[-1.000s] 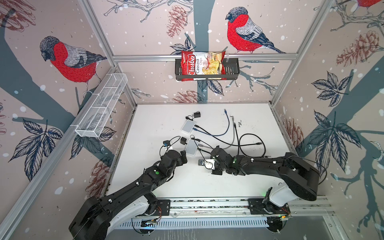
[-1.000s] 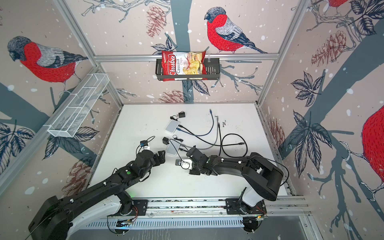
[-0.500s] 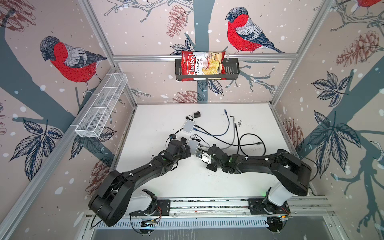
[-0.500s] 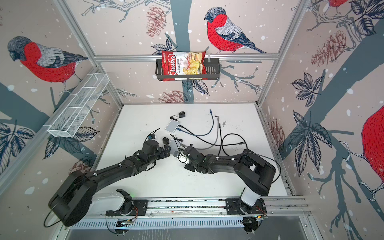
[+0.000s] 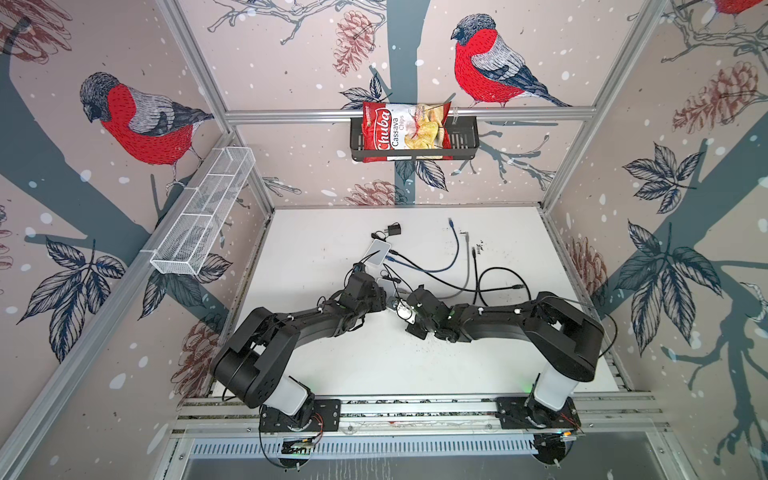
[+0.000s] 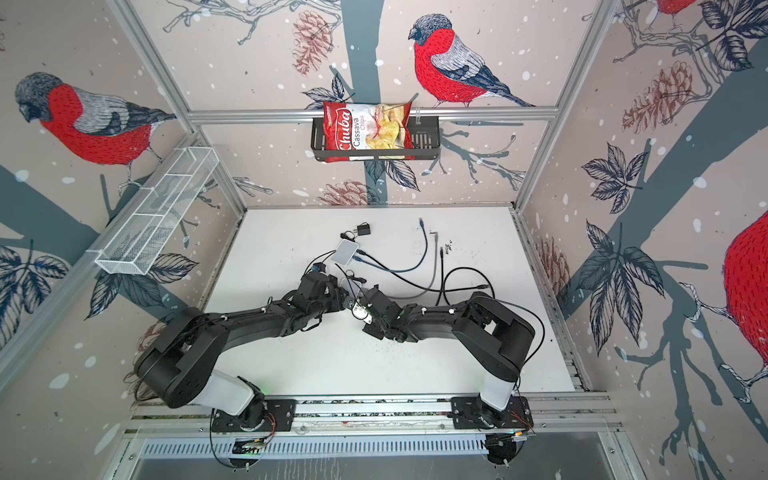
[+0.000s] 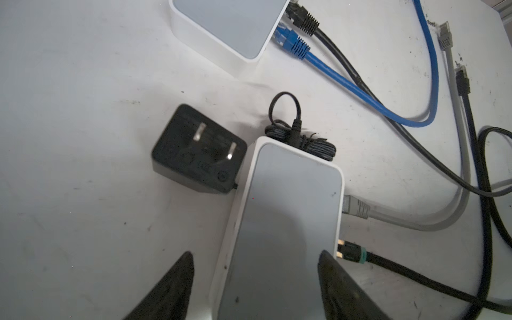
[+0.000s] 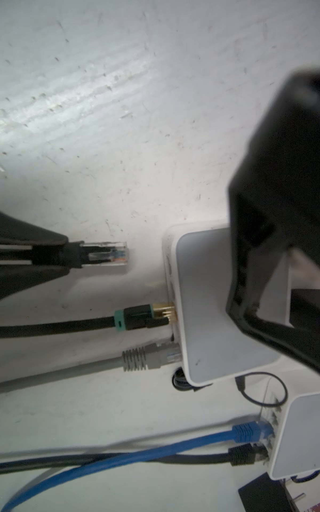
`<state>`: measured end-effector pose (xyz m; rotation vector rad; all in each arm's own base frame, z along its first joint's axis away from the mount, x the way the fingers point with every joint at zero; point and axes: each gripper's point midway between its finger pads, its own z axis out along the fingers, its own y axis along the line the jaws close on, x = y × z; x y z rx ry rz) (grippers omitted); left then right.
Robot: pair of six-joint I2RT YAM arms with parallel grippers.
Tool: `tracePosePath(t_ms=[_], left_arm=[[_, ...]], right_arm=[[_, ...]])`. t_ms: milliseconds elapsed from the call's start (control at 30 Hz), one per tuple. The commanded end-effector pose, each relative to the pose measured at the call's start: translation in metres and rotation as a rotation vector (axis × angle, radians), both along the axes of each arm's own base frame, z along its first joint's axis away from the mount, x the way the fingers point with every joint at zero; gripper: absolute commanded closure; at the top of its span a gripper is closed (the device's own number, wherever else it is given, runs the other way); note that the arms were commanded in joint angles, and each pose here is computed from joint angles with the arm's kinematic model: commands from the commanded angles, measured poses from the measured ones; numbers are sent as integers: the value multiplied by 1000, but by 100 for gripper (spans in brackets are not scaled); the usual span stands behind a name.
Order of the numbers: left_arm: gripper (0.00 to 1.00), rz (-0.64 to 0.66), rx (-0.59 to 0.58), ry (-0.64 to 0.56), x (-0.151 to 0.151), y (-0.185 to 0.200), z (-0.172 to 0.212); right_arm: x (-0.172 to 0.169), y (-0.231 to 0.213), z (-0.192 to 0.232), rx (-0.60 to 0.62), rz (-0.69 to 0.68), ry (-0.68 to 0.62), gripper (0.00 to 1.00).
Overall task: Insert the plug into the switch port
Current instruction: 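Align the black plug beside the green-banded plug while left gripper holds switch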
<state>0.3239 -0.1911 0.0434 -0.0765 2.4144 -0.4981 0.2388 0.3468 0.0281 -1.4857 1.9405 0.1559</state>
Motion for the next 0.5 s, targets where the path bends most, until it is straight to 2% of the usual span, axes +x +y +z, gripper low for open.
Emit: tracePosePath(t_ms=[0, 200, 467], left_arm=[[35, -23, -54, -25, 6, -11, 6], [41, -31, -83, -13, 2, -15, -1], [42, -44, -106, -6, -3, -16, -5]], right_arm=[[5, 5, 4, 36, -19, 3, 99], [8, 9, 3, 41, -16, 7, 99], [14, 17, 2, 68, -20, 10, 99]])
